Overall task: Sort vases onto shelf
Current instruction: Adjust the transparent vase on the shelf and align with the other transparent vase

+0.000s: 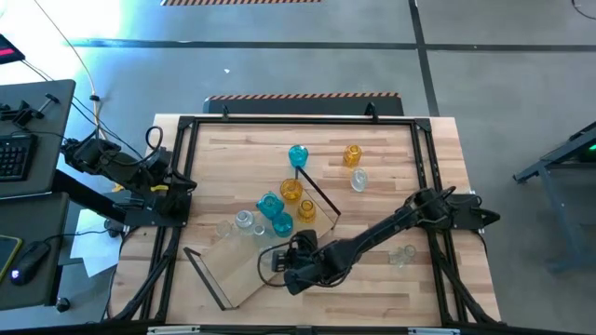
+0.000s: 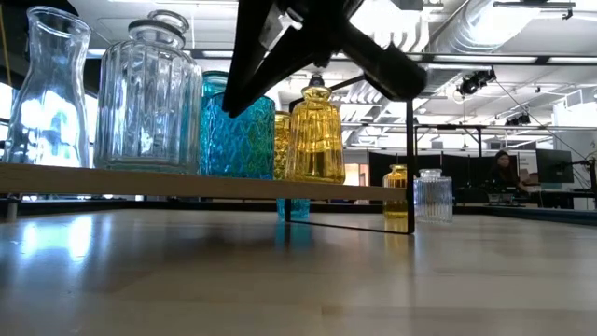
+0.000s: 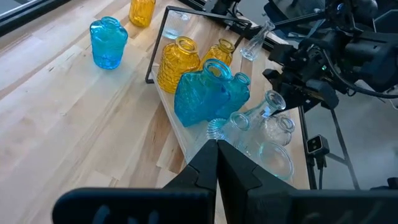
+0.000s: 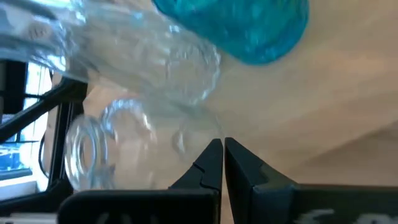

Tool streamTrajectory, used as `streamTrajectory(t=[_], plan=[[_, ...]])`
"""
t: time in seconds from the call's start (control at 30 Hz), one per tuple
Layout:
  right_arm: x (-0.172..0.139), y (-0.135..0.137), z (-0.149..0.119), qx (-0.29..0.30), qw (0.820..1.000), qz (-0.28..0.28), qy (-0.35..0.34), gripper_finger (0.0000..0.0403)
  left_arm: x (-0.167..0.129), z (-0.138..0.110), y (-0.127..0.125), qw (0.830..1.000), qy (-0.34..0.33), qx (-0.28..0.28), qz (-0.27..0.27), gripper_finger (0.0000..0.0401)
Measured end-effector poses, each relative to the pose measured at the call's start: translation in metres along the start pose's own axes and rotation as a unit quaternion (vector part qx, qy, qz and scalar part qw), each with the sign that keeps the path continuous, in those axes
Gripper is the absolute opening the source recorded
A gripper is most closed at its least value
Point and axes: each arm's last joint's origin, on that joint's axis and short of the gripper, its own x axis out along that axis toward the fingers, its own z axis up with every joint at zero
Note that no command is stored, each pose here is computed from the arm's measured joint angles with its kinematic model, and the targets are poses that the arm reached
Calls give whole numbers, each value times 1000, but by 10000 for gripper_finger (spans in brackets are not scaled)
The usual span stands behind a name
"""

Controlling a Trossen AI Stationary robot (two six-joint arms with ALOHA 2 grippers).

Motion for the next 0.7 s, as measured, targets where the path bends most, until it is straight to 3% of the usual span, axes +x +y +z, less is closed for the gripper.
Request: streamTrajectory(t=[0.23,0.7], plan=[[7,4,11,-13,1000,3,-11,0,0,0,0,1000,0,0,0,0],[6,25,9,-11,995,94,16,0,0,0,0,1000,0,4,0,0]])
